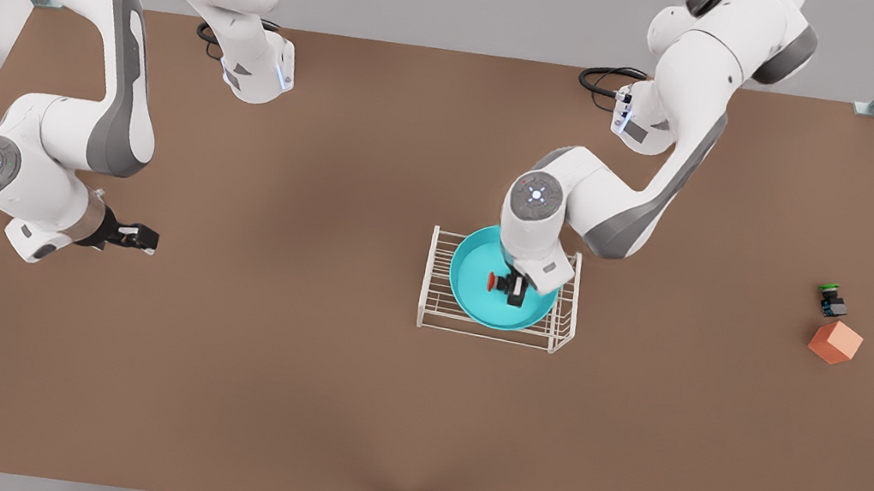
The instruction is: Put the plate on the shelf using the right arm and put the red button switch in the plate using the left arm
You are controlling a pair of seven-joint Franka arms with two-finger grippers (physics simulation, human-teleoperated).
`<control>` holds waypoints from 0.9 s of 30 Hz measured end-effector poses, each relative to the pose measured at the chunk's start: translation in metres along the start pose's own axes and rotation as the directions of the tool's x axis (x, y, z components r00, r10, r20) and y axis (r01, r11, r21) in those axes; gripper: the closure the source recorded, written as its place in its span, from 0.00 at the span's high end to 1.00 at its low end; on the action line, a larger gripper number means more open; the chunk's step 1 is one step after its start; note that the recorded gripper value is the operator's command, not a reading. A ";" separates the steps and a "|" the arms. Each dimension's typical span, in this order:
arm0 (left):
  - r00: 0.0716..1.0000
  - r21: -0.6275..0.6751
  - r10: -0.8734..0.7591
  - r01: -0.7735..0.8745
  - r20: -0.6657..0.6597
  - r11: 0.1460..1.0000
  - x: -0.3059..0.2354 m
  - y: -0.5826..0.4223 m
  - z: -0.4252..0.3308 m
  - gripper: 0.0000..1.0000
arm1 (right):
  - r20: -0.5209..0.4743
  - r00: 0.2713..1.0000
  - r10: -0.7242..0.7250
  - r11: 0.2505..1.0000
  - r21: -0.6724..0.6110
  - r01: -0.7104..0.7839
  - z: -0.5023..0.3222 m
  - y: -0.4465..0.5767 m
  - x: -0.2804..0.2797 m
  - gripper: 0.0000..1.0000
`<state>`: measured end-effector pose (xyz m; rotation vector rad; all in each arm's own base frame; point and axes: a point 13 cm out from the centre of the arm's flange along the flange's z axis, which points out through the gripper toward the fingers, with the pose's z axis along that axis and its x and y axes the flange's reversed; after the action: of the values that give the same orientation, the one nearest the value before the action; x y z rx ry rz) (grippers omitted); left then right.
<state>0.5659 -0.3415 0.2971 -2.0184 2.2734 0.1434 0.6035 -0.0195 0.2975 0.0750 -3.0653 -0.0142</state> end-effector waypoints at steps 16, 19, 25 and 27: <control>0.803 -0.011 0.545 -0.564 -0.238 0.826 -0.274 0.023 -0.076 1.00 | -0.021 1.000 -0.003 1.000 -0.006 0.003 0.017 0.001 -0.004 1.00; 0.704 0.055 0.672 -0.680 -0.230 0.731 -0.272 0.016 -0.077 1.00 | -0.031 1.000 -0.004 1.000 -0.010 0.004 0.024 0.001 -0.006 1.00; 0.525 0.128 0.828 -0.824 -0.195 0.553 -0.279 0.010 -0.076 1.00 | -0.029 0.999 -0.015 1.000 -0.009 0.014 0.011 0.005 -0.017 1.00; 0.469 0.143 0.864 -0.857 -0.183 0.495 -0.279 0.008 -0.075 1.00 | -0.057 0.998 -0.012 1.000 -0.015 0.011 0.000 0.002 -0.026 1.00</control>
<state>0.5901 -0.0764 0.4095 -0.6449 3.1916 -0.0761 0.6291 -0.0167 0.2951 0.0910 -3.0073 -0.0342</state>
